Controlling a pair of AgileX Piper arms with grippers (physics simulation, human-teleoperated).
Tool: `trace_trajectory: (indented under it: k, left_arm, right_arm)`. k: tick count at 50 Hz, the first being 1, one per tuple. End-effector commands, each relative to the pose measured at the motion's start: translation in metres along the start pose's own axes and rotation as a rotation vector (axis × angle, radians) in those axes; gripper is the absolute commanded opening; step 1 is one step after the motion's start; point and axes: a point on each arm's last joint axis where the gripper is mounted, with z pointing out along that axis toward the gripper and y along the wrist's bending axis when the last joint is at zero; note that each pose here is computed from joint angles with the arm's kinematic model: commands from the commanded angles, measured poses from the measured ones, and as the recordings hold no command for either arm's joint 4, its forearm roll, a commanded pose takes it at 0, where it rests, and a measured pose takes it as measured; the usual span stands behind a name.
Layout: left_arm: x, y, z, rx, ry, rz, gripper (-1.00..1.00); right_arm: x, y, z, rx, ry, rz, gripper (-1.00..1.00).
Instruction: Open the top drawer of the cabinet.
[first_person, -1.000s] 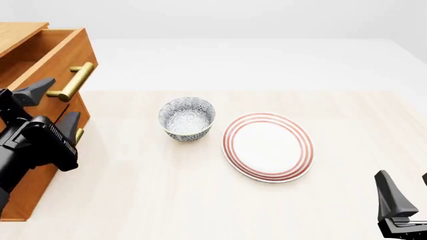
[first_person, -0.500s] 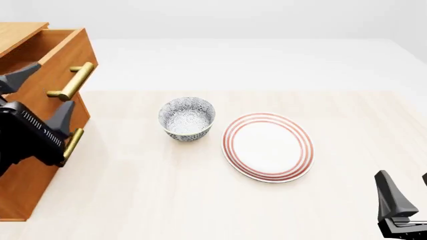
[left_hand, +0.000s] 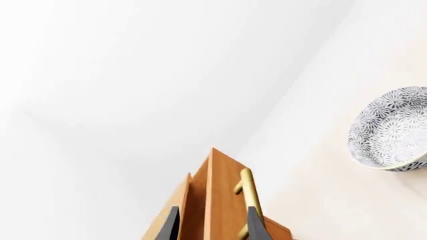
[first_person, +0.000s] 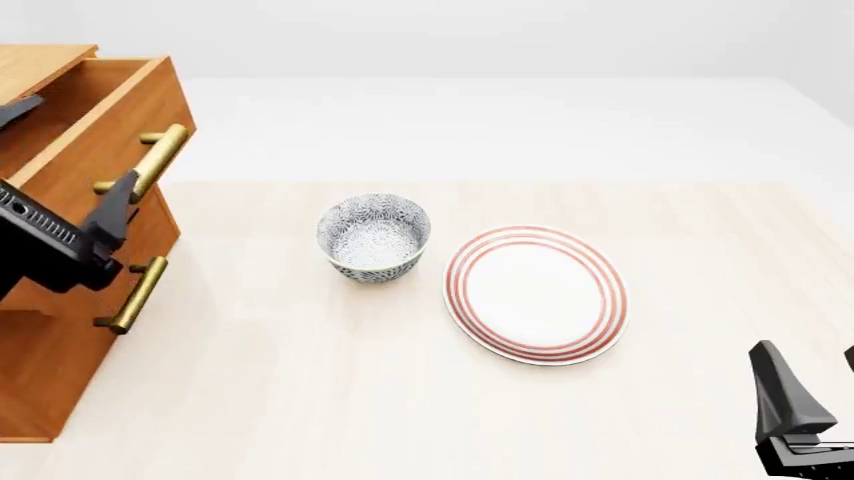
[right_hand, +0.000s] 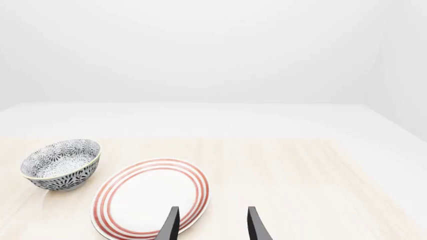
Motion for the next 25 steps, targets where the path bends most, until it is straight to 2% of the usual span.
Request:
trace_trajectory:
  k: [1, 8, 16, 21, 25]
  left_arm:
    - [-0.004, 0.013, -0.006, -0.023, 0.013, -0.151, 1.00]
    - [-0.010, 0.024, -0.013, -0.043, 0.005, -0.254, 1.00]
    - [-0.011, 0.027, -0.017, -0.053, 0.001, -0.302, 1.00]
    - [-0.017, 0.032, -0.015, -0.034, -0.011, -0.386, 1.00]
    - [-0.021, 0.041, -0.017, -0.036, 0.007, -0.476, 1.00]
  right_arm:
    - [0.000, 0.000, 0.000, 0.000, 0.000, 0.000, 1.00]
    - [0.000, 0.000, 0.000, 0.000, 0.000, 0.000, 1.00]
    - [0.000, 0.000, 0.000, 0.000, 0.000, 0.000, 1.00]
    - [0.000, 0.000, 0.000, 0.000, 0.000, 0.000, 1.00]
    - [0.000, 0.000, 0.000, 0.000, 0.000, 0.000, 1.00]
